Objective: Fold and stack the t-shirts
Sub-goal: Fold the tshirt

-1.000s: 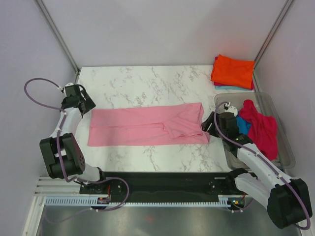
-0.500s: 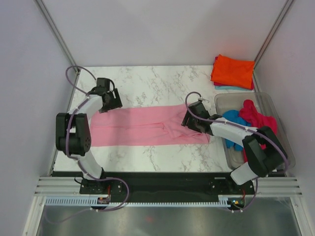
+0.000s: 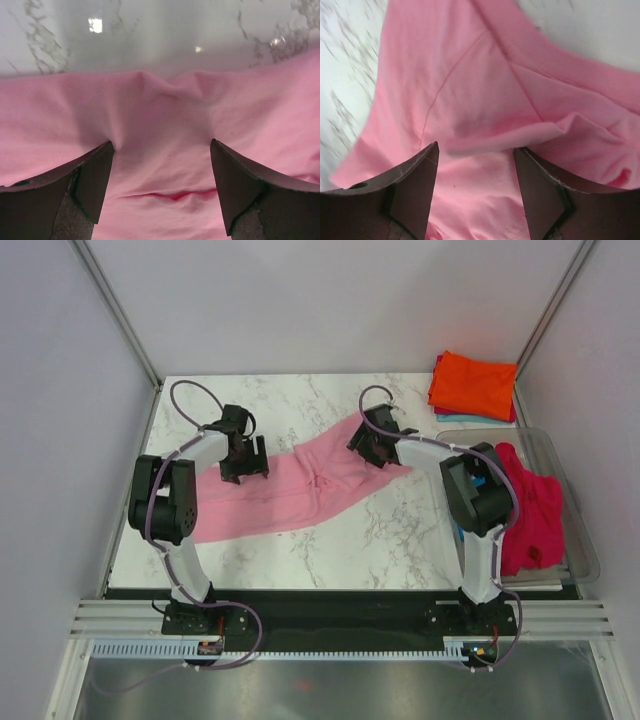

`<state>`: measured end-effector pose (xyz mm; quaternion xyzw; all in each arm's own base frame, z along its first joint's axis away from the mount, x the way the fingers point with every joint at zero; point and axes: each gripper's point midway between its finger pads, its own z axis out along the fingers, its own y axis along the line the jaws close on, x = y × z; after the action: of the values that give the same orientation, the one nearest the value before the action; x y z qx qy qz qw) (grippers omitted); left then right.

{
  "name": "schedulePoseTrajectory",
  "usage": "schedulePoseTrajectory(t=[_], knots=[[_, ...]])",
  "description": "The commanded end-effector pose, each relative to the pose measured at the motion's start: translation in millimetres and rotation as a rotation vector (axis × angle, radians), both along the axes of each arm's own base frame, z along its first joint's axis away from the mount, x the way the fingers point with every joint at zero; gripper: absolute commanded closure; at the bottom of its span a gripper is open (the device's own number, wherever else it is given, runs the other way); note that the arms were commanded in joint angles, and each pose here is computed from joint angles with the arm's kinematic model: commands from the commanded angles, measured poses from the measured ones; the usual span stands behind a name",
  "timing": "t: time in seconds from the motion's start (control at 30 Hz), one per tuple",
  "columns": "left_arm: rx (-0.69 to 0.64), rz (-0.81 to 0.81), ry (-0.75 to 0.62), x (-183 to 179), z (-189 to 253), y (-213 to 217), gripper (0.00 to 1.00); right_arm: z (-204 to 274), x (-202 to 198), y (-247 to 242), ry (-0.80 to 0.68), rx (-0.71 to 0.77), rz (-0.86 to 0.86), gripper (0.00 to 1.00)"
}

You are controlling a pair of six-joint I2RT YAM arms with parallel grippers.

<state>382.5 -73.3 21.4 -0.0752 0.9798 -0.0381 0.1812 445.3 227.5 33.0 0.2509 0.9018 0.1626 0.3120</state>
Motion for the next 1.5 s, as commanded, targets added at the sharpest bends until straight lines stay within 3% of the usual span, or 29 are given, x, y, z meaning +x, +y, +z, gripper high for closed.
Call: schedulePoseTrajectory(t=[0.0,0.03,0.1,0.13,0.17,0.2,0.23,0.27,0.33,0.4,0.53,0.77,1.0,1.17,1.33,1.47], knots=[[-0.166,-0.012,0.132,-43.7,-12.4,-33.6,0.14,-69.0,13.9,-25.0,0.189,-0.074,0.012,0.3],[-0.209,0.006,0.161,-57.0,-17.6,-39.2,0.15,-68.0,45.1,-13.1,0.155,-0.061,0.029,0.3],[-0.302,-0.003,0.138,-61.3,-9.2,-56.0,0.15,-68.8,71.0,-4.2,0.139,-0.074,0.064,0.31],[-0.328,0.021,0.17,-76.8,-16.2,-58.5,0.15,-97.6,72.6,-6.3,0.193,-0.101,0.067,0.31],[-0.379,0.016,0.17,-82.0,-13.7,-66.8,0.15,-73.6,107.3,7.5,0.105,-0.075,0.075,0.31],[-0.417,0.002,0.129,-80.1,-8.0,-75.3,0.15,-76.9,117.3,9.2,0.102,-0.072,0.076,0.31],[-0.443,0.025,0.166,-96.6,-14.6,-79.2,0.15,-109.5,119.3,12.7,0.14,-0.064,0.087,0.31],[-0.489,0.019,0.176,-103.8,-12.4,-87.9,0.15,-83.9,149.1,25.2,0.053,-0.018,0.09,0.32],[-0.571,0.01,0.189,-123.1,-13.8,-110.4,0.15,-107.1,163.2,31.2,0.037,0.017,0.085,0.34],[-0.665,-0.006,0.245,-148.1,-10.0,-141.0,0.16,-78.8,193.0,47.4,-0.104,0.086,0.094,0.33],[-0.733,-0.065,0.301,-184.4,-11.9,-185.7,0.16,-72.6,200.4,68.2,-0.195,0.16,0.147,0.31],[-0.719,-0.137,0.299,-187.3,-7.7,-223.7,0.17,-65.8,205.9,80.4,-0.244,0.209,0.195,0.29],[-0.586,-0.147,0.249,-201.0,-2.0,-197.5,0.17,-75.3,206.9,44.9,-0.199,0.161,0.067,0.31],[-0.475,-0.169,0.126,-194.3,19.5,-172.9,0.17,-72.9,194.2,30.0,-0.174,0.086,0.011,0.34],[-0.435,-0.198,0.037,-191.0,53.8,-159.5,0.17,-38.2,187.7,22.8,-0.205,-0.005,-0.014,0.31],[-0.465,-0.206,-0.09,-194.4,92.4,-147.9,0.16,0.1,187.5,25.7,-0.253,0.006,0.017,0.27]])
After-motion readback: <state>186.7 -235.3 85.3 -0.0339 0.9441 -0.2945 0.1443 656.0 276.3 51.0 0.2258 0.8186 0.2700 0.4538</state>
